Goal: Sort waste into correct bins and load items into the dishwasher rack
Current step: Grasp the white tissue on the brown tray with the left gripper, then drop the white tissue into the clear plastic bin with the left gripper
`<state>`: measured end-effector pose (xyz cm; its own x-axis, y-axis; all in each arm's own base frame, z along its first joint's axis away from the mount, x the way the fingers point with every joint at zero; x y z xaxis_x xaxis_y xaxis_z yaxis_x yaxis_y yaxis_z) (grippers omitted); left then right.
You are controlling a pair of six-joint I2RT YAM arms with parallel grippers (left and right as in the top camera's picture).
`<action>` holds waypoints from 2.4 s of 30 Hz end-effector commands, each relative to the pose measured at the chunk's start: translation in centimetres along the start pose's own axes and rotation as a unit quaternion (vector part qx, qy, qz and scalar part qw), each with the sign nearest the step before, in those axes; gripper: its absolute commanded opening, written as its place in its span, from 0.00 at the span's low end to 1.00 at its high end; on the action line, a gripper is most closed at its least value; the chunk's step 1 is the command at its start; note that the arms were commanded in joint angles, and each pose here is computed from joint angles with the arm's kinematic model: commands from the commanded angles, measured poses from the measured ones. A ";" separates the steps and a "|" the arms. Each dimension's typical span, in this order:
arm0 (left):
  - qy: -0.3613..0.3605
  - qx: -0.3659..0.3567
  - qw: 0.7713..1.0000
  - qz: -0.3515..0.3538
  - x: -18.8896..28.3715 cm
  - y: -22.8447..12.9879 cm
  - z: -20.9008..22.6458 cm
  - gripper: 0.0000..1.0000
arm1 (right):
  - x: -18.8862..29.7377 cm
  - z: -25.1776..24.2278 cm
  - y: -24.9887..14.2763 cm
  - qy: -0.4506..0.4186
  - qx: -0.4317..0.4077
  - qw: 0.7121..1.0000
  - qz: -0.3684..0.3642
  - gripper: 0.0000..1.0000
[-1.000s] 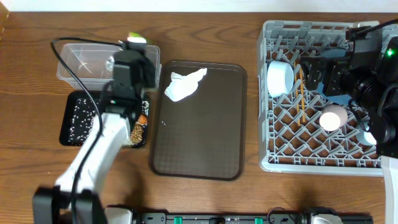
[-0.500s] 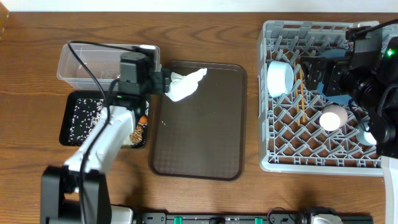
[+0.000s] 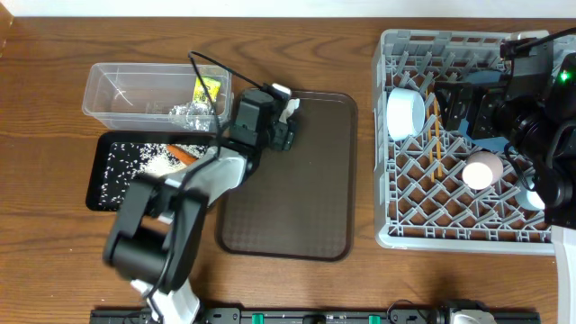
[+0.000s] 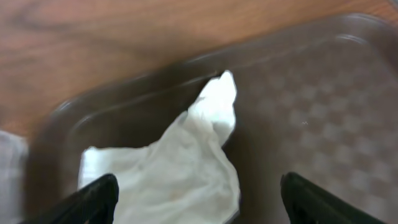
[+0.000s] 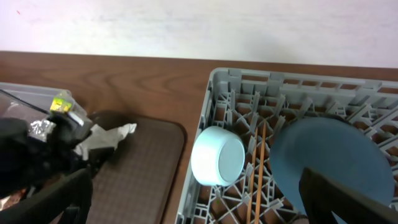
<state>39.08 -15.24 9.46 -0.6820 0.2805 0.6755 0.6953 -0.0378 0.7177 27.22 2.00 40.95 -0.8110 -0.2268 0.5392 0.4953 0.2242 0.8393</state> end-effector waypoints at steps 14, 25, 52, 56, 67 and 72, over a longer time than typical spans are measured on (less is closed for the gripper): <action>-0.005 0.005 1.000 0.010 1.4 0.5 -0.3 0.22 | 0.1 0.1 0.1 0.003 -0.006 1.000 -0.002 0.99; 0.079 0.054 0.988 -0.118 11.9 7.3 2.0 0.13 | 0.1 0.1 0.1 0.003 -0.006 1.000 -0.002 0.99; 0.035 0.109 0.988 -0.104 19.2 7.2 4.9 0.98 | 0.1 0.1 0.1 0.003 -0.006 1.000 -0.002 0.99; 0.009 0.105 0.986 -0.128 23.4 7.0 2.7 0.98 | 0.1 0.1 0.1 0.003 -0.006 1.000 -0.002 0.99; 0.082 0.039 0.970 -0.226 30.0 7.3 2.6 0.98 | 0.1 0.1 0.1 0.003 -0.006 1.000 -0.002 0.99; 0.085 0.037 0.971 -0.220 29.8 7.3 2.7 0.98 | 0.1 0.1 0.1 0.003 -0.006 1.000 -0.002 0.99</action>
<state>24.31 -4.81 34.06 -0.9351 0.1211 0.3330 0.3483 0.1407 0.9268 27.21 2.01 40.95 -0.8110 -0.2272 0.5392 0.4973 0.2180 0.8398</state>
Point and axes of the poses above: each gripper's point midway between its finger pads, its own x axis back along the fingers, its own z axis along the line the jaws close on, y = z × x, the point moved 8 cm from there along x, back along the fingers, and after that the axes turned 15 degrees about x, right-handed, at the moved point
